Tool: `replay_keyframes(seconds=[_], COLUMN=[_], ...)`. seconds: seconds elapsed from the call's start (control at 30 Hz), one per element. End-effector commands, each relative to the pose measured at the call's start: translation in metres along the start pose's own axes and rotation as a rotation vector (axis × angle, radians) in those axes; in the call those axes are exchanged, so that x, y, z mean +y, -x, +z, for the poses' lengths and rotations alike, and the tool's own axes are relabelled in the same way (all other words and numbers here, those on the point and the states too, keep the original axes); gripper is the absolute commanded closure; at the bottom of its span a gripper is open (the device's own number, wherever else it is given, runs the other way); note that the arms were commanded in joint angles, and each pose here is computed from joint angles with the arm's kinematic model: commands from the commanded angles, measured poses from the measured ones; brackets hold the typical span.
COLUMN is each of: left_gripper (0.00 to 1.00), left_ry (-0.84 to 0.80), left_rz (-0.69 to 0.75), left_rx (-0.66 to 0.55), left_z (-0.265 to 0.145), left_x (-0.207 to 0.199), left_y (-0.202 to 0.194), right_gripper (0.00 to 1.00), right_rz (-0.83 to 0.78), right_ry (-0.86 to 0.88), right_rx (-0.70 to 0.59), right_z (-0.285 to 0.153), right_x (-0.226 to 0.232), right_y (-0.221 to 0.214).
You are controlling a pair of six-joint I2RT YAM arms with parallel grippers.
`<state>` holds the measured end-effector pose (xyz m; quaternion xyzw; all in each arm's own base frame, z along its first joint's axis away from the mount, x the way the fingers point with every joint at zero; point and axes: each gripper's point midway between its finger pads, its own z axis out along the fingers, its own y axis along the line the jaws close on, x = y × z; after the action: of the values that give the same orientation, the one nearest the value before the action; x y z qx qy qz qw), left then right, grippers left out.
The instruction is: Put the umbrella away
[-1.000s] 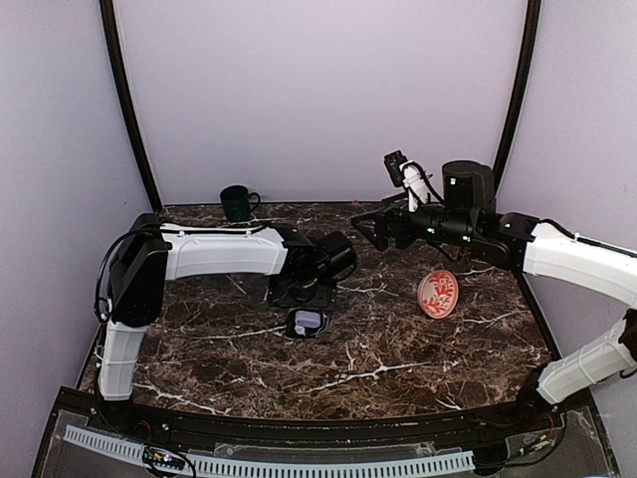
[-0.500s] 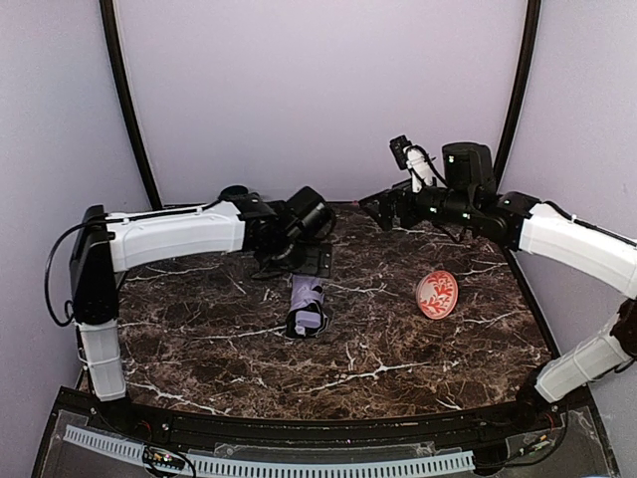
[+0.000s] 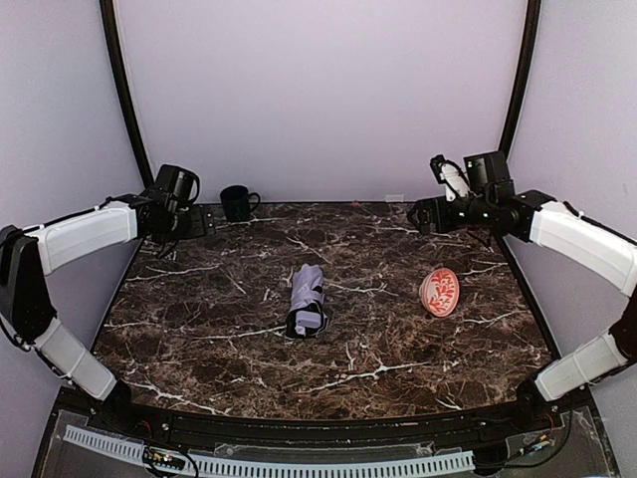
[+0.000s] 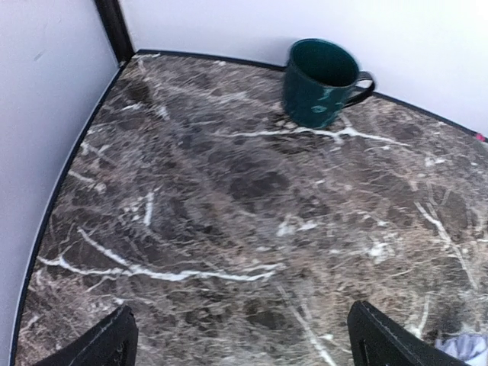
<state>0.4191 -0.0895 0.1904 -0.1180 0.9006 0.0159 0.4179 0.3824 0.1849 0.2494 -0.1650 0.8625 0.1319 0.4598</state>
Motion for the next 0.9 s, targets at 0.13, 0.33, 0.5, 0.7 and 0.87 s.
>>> replay_keyframes(seconds=[0.13,0.33,0.5,0.7,0.87], left_gripper=[0.01,0.01,0.01,0.01,0.01], left_ry=[0.16,0.263,0.308,0.276,0.194], left_rz=[0.074,0.082,0.082,0.134,0.181], left_rx=[-0.235,-0.414,-0.484,-0.563,-0.584], left_z=[-0.002,-0.003,0.003,0.011,0.007], left_x=[0.07,0.112,0.132,0.131,0.121], left_y=[0.015,0.024,0.007,-0.006,-0.01], right_gripper=[0.0,0.0,0.0,0.0,0.0], right_rz=[0.159,0.304,0.367,0.408,0.457], right_ry=[-0.083,-0.245,-0.363,-0.618,-0.777], right_rx=[-0.059,-0.145,-0.221,-0.375,-0.407], right_z=[-0.021,-0.032,-0.038,-0.059,-0.069], right_x=[-0.072,-0.166,-0.206,-0.241,-0.258], right_y=[-0.033,-0.067,-0.094,-0.121,-0.157])
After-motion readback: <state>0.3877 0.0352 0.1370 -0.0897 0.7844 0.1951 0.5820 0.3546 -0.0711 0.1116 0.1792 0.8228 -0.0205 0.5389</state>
